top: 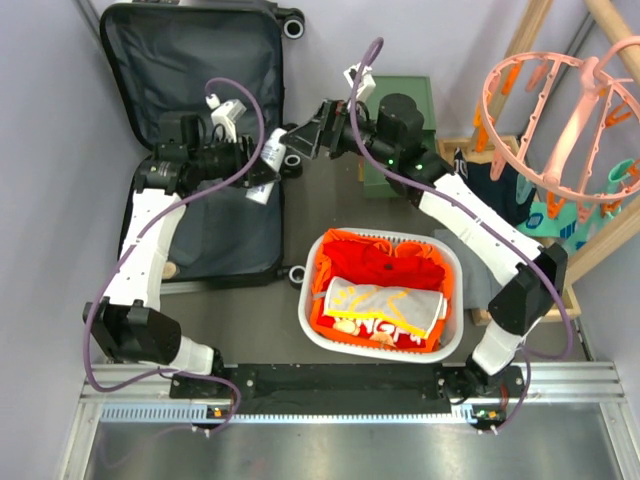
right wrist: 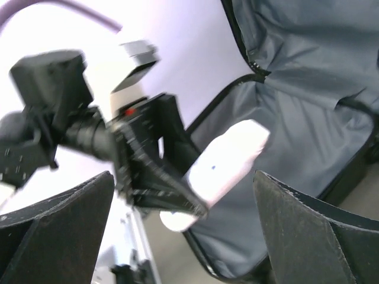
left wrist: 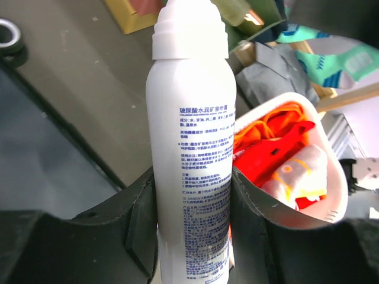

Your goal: Open, take out, and arrange the luggage

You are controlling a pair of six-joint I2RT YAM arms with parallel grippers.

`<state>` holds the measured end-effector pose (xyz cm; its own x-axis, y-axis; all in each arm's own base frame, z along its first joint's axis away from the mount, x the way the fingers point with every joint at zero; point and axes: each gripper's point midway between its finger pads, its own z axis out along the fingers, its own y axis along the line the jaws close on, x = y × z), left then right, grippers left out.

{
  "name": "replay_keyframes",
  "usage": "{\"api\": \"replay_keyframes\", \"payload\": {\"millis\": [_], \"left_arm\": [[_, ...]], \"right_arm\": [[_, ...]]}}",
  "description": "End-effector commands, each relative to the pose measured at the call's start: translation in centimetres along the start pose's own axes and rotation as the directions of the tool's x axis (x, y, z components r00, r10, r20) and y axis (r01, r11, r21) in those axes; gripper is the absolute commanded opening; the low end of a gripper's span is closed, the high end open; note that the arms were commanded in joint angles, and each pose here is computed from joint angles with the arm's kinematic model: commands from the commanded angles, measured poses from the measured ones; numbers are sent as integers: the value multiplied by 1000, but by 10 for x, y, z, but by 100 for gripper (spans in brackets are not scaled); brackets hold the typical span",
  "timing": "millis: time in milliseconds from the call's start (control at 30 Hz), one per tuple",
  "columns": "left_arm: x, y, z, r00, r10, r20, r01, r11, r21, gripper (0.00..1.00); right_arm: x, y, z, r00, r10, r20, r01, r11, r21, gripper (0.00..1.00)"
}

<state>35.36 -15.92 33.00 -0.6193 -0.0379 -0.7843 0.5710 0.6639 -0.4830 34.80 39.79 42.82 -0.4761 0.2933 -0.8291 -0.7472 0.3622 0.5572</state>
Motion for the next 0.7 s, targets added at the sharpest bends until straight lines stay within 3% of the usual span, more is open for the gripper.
{"api": "replay_keyframes", "payload": {"millis": [0, 233, 333, 433, 467, 533, 567, 633, 667], "left_arm": [[-30, -40, -8, 992, 96, 84, -106, 987, 121, 0], [-36, -53, -8, 992, 83, 94, -99, 978, 181, 0], [-34, -57, -9, 993, 84, 87, -100, 974, 201, 0], [-31, -59, -9, 993, 86, 78, -101, 972, 214, 0], [-29, -59, -9, 993, 89, 74, -103, 971, 217, 0], [-24, -61, -9, 994, 89, 59, -100, 967, 234, 0], [-23, -62, -10, 994, 98, 58, -109, 965, 241, 0], [-18, -58, -8, 995, 93, 41, -100, 967, 236, 0], [-15, -56, -7, 994, 99, 36, -105, 967, 232, 0]], "right_arm": [[-2, 14, 11, 986, 163, 20, -161, 984, -77, 99], [14, -11, 33, 970, 243, -11, -243, 970, -2, 96], [17, -11, 40, 964, 267, -13, -268, 963, -32, 87], [14, -8, 42, 963, 268, -5, -268, 961, -67, 70], [14, -6, 42, 964, 265, -4, -264, 961, -75, 55], [11, -6, 41, 966, 257, 9, -255, 964, -77, 37], [9, -7, 40, 969, 247, 21, -245, 967, -68, 19], [6, -10, 37, 971, 236, 34, -234, 971, -52, 3], [4, -15, 35, 974, 220, 46, -218, 975, -40, 0]]}}
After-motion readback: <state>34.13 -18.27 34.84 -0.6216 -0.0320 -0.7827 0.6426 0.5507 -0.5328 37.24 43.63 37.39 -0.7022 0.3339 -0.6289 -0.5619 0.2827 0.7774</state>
